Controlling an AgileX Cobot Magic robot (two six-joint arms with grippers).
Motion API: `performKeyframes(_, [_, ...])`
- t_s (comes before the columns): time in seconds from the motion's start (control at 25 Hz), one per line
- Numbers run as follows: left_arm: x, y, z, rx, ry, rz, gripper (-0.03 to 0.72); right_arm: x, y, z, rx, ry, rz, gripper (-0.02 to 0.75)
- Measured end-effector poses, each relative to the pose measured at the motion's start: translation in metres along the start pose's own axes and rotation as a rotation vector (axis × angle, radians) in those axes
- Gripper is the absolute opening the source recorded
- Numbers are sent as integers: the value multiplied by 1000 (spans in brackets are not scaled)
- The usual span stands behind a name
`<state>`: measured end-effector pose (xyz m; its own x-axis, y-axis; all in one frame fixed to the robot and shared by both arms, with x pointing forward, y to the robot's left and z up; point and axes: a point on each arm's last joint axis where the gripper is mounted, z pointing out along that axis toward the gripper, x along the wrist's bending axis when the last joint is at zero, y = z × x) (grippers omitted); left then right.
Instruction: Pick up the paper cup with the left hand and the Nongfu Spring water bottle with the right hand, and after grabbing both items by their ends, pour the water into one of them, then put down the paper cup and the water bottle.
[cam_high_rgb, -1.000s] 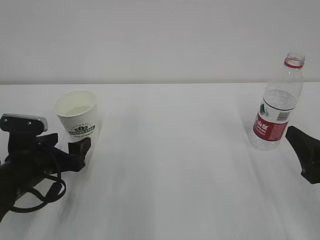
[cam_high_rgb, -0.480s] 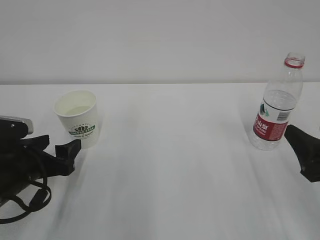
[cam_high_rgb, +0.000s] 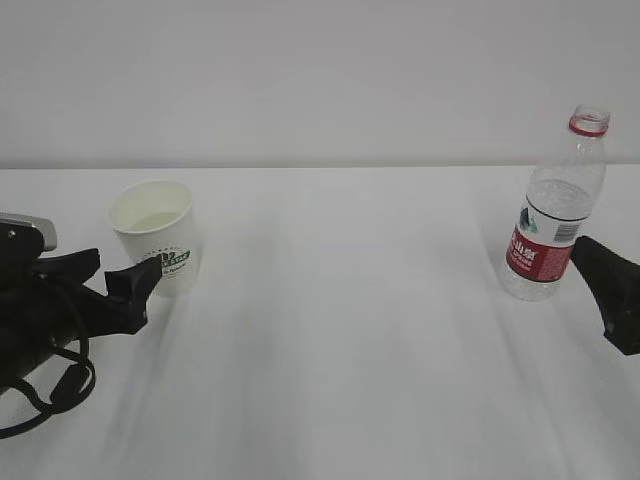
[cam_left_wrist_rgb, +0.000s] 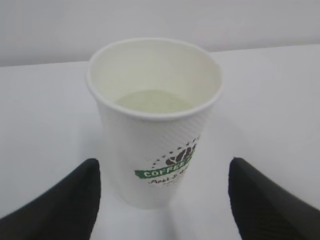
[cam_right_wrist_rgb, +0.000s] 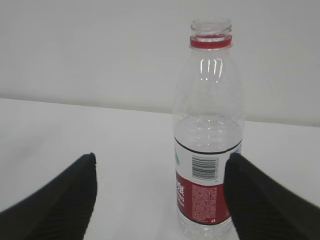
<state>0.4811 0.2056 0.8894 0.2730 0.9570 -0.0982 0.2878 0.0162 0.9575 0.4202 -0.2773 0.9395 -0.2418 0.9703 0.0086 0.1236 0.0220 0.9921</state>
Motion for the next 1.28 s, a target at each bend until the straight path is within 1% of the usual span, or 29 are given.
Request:
performKeyframes(0.24, [-1,10,-3,-41,-5,-4,580,0,0,0,-2,0,-1,593])
performKeyframes(0.36, [-2,18,-6,-71,-9,-7,580,-1,4,-1,-22,-16,2,593])
performKeyframes(0.56, [-2,33,-12,-132,-2,-22,580,-5,19,2,-96,-44,-2,593])
performKeyframes(0.92, [-2,62,-26,-258,2,-48,580,-8,47,12,-219,-45,-18,593])
performKeyframes(1.12, [-3,77,-35,-322,-6,-58,580,-8,59,12,-272,-44,-11,593])
performKeyframes(1.28, [-5,97,-39,-393,-16,-70,580,-9,66,7,-314,-60,1,593])
